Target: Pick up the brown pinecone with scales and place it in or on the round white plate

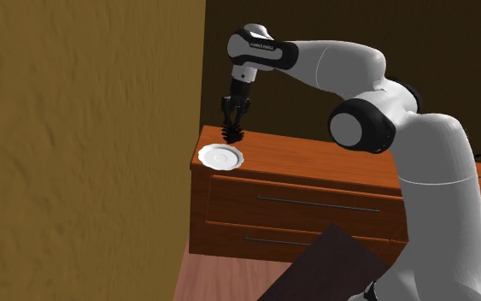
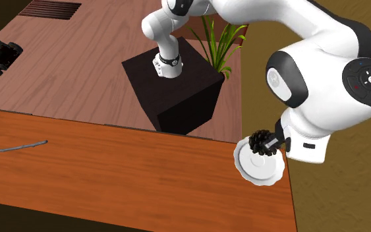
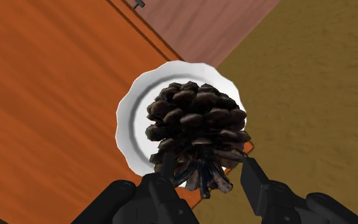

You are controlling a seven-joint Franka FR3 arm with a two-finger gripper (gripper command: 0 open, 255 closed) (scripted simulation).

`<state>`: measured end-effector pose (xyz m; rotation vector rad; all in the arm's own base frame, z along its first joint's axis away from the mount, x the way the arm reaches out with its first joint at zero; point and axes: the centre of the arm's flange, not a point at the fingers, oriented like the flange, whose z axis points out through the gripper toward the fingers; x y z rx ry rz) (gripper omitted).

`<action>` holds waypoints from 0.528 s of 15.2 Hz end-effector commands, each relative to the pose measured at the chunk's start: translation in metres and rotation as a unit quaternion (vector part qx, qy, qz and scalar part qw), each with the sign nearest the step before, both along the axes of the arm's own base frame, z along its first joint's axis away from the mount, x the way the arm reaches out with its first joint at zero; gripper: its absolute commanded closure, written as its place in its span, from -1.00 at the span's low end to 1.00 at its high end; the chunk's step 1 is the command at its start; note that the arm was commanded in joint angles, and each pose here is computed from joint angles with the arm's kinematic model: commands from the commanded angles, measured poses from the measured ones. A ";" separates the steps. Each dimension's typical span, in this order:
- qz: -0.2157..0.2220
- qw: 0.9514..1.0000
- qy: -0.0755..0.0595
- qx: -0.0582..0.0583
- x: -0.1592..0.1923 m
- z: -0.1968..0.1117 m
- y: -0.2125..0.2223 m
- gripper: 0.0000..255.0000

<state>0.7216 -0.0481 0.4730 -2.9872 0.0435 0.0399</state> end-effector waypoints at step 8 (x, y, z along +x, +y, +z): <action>0.000 1.000 0.000 0.000 0.008 -0.041 0.012 1.00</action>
